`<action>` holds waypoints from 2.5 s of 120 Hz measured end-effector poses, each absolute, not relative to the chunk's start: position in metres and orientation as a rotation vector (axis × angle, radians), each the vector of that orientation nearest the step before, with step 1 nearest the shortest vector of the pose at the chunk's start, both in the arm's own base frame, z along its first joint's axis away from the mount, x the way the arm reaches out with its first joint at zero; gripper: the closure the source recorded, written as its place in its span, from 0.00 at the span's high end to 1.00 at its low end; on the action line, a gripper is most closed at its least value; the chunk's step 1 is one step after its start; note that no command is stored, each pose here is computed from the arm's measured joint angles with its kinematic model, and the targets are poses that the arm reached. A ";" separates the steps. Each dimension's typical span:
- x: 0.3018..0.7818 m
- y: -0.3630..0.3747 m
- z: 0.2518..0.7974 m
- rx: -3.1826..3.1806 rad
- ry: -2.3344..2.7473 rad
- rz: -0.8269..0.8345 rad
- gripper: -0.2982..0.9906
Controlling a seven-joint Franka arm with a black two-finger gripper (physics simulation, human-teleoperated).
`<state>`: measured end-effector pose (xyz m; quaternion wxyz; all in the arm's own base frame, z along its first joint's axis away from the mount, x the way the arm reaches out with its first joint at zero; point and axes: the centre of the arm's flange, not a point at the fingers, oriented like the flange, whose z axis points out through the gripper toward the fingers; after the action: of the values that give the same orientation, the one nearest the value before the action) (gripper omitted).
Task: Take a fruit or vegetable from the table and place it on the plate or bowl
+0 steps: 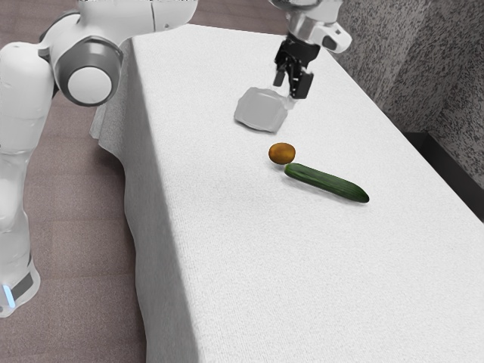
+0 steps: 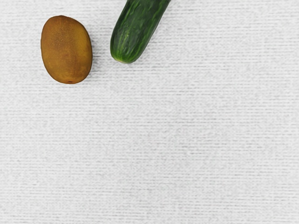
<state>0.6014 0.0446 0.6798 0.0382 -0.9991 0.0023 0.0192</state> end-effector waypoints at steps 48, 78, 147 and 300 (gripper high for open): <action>0.618 0.076 0.611 -3.147 0.156 0.146 0.77; 0.611 0.081 0.572 -3.198 0.330 0.211 0.77; 0.632 0.162 0.544 -3.185 -0.150 0.121 0.77; 0.713 0.193 0.426 -3.288 -0.246 0.157 0.77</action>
<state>0.7125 0.1931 0.4264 -0.0795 -0.9929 -0.0742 0.0474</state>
